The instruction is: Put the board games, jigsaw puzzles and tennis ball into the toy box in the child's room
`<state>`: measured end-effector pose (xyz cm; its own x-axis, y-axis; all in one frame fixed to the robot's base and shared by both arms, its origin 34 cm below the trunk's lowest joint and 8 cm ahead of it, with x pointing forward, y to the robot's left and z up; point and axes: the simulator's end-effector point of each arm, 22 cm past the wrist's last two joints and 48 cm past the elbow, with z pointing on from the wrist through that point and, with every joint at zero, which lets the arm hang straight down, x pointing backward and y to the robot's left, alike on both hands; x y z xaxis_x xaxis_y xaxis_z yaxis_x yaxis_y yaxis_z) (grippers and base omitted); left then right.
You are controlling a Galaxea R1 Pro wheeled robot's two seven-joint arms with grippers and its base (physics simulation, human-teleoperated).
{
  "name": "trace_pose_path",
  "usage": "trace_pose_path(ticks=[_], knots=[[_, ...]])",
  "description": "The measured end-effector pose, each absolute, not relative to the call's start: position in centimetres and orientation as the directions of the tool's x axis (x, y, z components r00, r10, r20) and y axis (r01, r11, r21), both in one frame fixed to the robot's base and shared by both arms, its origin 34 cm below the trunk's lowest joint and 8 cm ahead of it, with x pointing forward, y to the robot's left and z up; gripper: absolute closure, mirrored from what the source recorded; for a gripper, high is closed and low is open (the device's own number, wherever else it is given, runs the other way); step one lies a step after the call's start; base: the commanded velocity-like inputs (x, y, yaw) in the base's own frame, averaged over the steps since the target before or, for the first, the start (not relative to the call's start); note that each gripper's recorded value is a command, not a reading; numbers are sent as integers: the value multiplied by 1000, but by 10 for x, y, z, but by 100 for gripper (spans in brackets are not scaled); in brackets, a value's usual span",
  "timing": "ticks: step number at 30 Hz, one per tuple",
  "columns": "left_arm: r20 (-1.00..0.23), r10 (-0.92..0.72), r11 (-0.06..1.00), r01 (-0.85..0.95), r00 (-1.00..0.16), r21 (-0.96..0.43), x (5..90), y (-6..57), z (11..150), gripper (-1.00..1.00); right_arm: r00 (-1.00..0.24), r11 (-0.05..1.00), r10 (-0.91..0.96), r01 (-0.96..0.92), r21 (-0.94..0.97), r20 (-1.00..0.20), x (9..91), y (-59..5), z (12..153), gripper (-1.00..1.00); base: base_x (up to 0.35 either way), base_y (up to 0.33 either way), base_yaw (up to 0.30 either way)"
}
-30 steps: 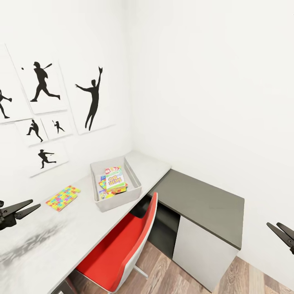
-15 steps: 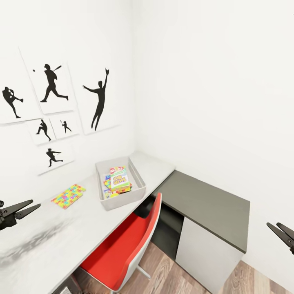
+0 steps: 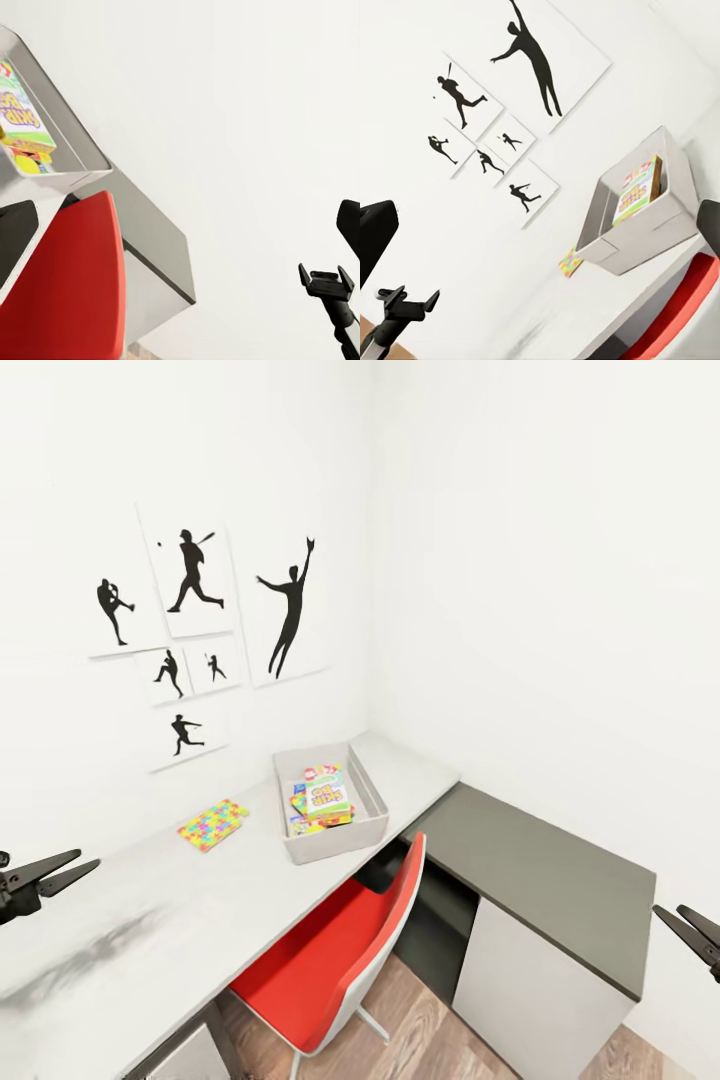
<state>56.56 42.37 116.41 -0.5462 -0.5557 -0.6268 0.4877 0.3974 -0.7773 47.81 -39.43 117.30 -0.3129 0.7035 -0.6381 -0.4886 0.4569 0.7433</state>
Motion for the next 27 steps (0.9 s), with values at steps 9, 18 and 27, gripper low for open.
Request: trace_pose_path(ticks=[9,18,27], knots=[[-629,-558,393,495,-541,-775,564,422,1167,-100,-308,457,703,-495,739,-641,476,-394,1176,-100,-3,0,241],[-630,-561,387,503,-537,-773,563,420,1170,-100,-301,457,704,-502,734,-644,475,-394,1179,-100,0,0,243],[-635,-561,387,509,-531,-769,562,420,1174,-100,-296,457,704,-508,730,-646,473,-394,1182,-100,-46,0,244]])
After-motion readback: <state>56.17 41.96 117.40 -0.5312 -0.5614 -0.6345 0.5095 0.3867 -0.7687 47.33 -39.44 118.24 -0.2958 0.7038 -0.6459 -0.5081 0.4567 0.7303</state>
